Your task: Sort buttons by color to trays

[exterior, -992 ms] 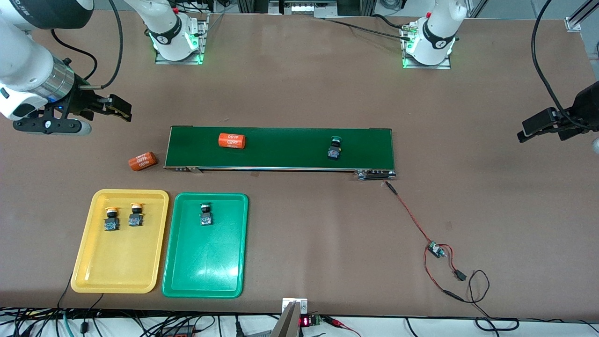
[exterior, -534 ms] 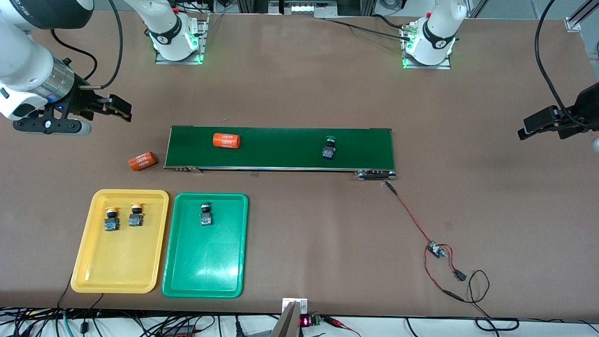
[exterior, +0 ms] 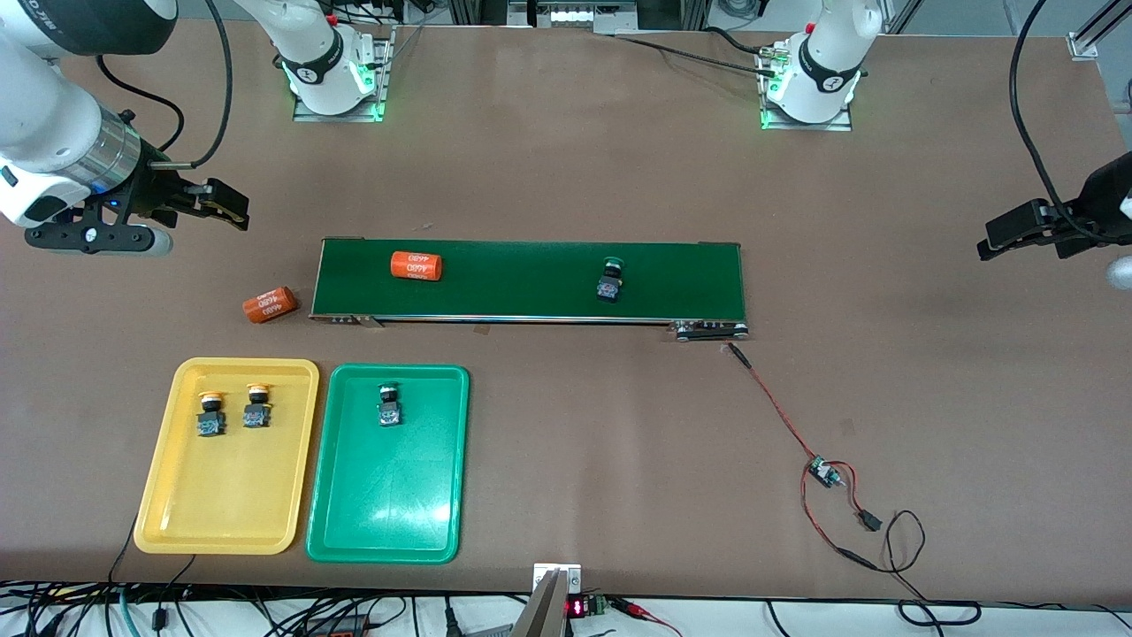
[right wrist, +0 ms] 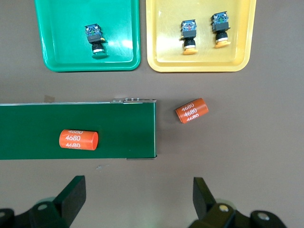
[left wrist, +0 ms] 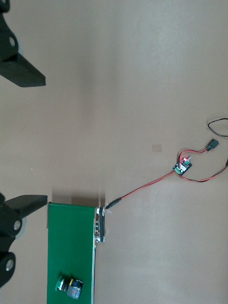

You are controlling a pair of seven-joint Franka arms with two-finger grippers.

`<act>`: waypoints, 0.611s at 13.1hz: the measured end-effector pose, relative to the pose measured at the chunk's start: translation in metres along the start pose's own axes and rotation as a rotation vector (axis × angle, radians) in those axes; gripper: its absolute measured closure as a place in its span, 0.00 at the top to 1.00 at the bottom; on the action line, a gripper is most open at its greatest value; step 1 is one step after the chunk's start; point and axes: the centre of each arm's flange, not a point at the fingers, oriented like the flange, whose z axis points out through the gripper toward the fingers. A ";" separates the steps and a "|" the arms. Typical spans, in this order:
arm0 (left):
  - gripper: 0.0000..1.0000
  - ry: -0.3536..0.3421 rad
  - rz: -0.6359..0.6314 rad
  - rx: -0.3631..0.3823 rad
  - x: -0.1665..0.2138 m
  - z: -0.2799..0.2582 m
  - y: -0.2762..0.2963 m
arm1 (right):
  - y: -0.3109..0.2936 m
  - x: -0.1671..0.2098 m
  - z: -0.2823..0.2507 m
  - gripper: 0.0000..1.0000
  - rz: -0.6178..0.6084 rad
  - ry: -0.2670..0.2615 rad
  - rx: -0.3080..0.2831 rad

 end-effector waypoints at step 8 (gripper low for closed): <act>1.00 0.028 0.011 0.003 -0.008 -0.014 0.007 | 0.000 0.001 0.001 1.00 0.000 -0.002 0.001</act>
